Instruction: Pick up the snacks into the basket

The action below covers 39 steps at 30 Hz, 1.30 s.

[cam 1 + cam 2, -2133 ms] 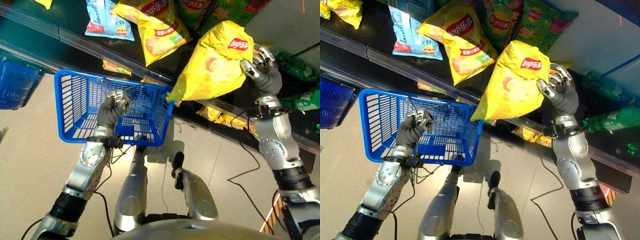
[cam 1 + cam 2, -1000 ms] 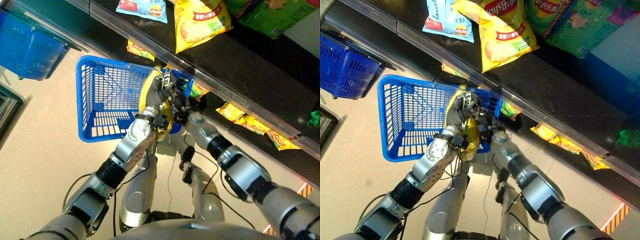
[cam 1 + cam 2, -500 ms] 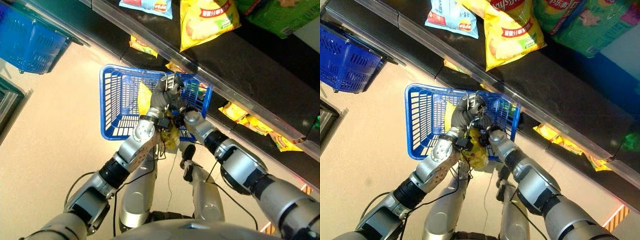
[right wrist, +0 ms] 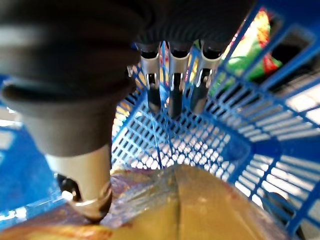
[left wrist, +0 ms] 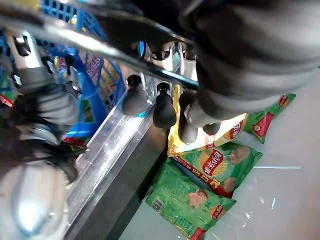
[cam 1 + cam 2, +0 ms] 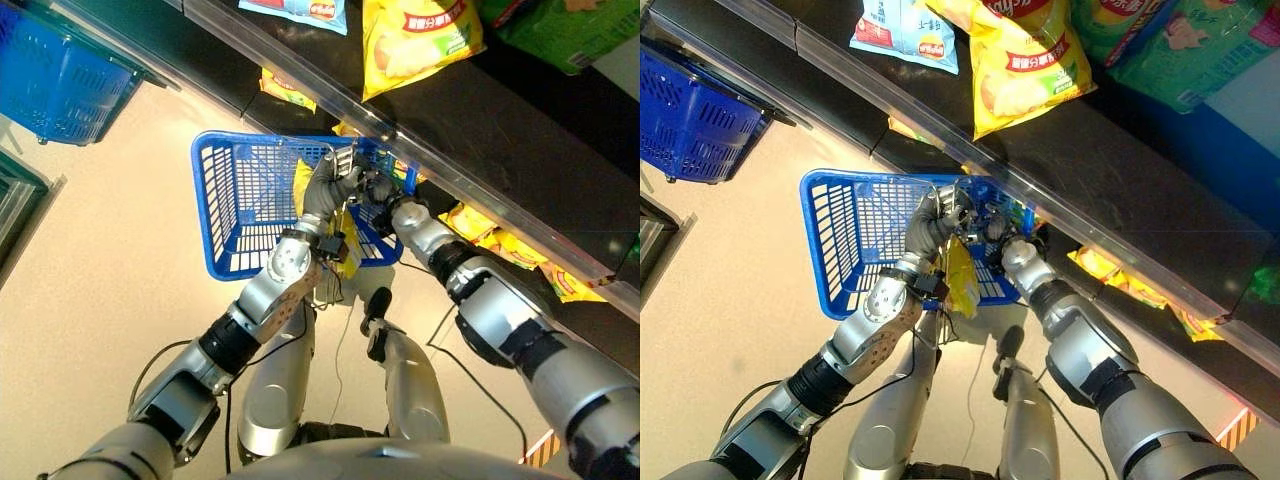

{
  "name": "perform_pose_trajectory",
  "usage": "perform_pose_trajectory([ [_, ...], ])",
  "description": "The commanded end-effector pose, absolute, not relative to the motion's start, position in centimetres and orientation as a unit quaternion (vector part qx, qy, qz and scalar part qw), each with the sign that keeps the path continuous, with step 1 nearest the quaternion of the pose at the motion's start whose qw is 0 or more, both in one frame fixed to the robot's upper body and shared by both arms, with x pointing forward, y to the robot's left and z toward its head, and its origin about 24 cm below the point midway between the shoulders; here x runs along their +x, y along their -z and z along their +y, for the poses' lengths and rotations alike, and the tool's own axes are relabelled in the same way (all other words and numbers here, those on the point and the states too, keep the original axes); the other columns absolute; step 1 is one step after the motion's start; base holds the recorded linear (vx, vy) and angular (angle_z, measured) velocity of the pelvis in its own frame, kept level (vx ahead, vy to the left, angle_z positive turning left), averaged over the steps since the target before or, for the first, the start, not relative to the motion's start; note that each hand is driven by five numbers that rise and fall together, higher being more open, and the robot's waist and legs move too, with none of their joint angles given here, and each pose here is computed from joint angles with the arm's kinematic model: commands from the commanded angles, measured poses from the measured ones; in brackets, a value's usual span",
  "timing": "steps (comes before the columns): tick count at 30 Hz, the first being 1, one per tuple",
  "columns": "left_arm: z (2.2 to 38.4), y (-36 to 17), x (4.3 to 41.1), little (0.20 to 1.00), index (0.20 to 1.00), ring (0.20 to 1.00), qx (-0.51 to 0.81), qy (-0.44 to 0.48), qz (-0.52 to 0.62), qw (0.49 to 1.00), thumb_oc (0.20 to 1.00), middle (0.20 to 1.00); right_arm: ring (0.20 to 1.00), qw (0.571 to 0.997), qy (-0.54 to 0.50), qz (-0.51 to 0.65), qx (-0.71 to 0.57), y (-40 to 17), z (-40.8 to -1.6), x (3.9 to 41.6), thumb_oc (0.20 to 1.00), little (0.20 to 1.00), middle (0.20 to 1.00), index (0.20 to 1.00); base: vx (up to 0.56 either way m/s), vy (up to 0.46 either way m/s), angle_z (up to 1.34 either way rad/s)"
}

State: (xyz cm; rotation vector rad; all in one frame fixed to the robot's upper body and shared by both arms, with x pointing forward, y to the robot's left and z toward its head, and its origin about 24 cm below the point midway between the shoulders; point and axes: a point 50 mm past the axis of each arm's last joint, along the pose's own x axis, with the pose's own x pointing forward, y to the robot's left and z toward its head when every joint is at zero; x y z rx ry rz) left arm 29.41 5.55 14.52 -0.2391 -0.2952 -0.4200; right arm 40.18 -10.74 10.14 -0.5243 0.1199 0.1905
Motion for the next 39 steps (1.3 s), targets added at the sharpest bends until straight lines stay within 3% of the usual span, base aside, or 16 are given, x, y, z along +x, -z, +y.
perform_pose_trajectory([
  [1,4.0,-24.0,25.8,0.200,0.200,0.200,-0.199,0.304,-0.360,0.859,0.200,0.200,1.000,0.965,-0.053,-0.034,-0.255,-15.2,-12.1,41.3,1.000,1.000,1.000,1.000,0.05,0.012,-0.01],
  [3,5.1,-22.4,26.3,0.200,0.200,0.200,-0.188,0.301,-0.333,0.874,0.200,0.200,1.000,0.962,-0.014,-0.013,-0.274,-14.8,-16.3,41.2,1.000,1.000,1.000,1.000,0.06,0.014,0.00],
  [7,6.1,-20.7,26.4,0.200,0.200,0.200,-0.179,0.300,-0.304,0.886,0.200,0.200,1.000,0.958,0.006,-0.009,-0.286,-15.1,-18.9,40.9,1.000,1.000,1.000,1.000,0.03,0.008,-0.05],
  [8,7.4,-20.0,26.4,0.200,0.200,0.200,-0.189,0.274,-0.298,0.895,0.200,0.200,1.000,0.956,-0.026,0.009,-0.291,-11.1,-19.0,38.9,1.000,1.000,1.000,1.000,0.04,0.057,-0.14],
  [9,9.2,-18.9,26.4,0.200,0.200,0.200,-0.186,0.240,-0.286,0.909,0.200,0.200,1.000,0.952,-0.106,-0.031,-0.285,-9.0,-14.2,36.2,1.000,1.000,1.000,1.000,0.01,0.078,-0.08],
  [10,9.9,-18.3,26.5,0.200,0.200,0.200,-0.183,0.225,-0.272,0.918,0.200,0.200,1.000,0.951,-0.135,-0.035,-0.276,-7.7,-12.9,34.6,1.000,1.000,1.000,1.000,0.05,0.079,-0.14],
  [12,10.9,-17.1,26.4,0.200,0.200,0.200,-0.186,0.205,-0.246,0.929,0.200,0.200,1.000,0.946,-0.147,-0.012,-0.290,-5.5,-14.0,32.1,1.000,1.000,1.000,1.000,0.09,0.028,-0.41],
  [15,11.5,-15.9,26.2,0.200,0.200,0.200,-0.192,0.193,-0.225,0.936,0.200,0.200,1.000,0.951,-0.141,-0.012,-0.275,-5.3,-15.5,30.8,1.000,1.000,1.000,1.000,0.08,0.008,-0.26],
  [22,17.6,-11.2,24.4,0.200,0.200,0.200,-0.143,0.100,-0.163,0.971,0.200,0.200,1.000,0.976,-0.170,-0.004,-0.138,-6.4,-21.8,24.7,1.000,1.000,1.000,1.000,0.09,0.075,-0.10],
  [29,20.2,-10.3,23.2,0.200,0.200,0.200,-0.129,0.052,-0.158,0.978,0.200,0.200,1.000,0.974,-0.218,-0.028,-0.047,-8.7,-22.8,23.4,1.000,1.000,1.000,1.000,0.02,0.085,-0.33],
  [33,21.4,-10.0,22.8,0.200,0.200,0.200,-0.124,0.010,-0.164,0.979,0.200,0.200,1.000,0.986,-0.131,-0.066,0.080,-8.2,-24.1,23.5,1.000,1.000,1.000,1.000,-0.01,0.029,-0.36],
  [35,21.8,-9.6,22.8,0.200,0.200,0.200,-0.135,-0.008,-0.161,0.978,0.200,0.200,1.000,0.985,-0.035,-0.102,0.136,-7.8,-25.3,23.4,1.000,1.000,1.000,1.000,-0.01,-0.028,-0.72],
  [39,21.8,-9.2,23.0,0.200,0.200,0.200,-0.128,-0.018,-0.151,0.980,0.200,0.200,1.000,0.973,0.071,-0.148,0.160,-8.0,-25.9,23.6,1.000,1.000,1.000,1.000,-0.01,-0.108,-0.15],
])
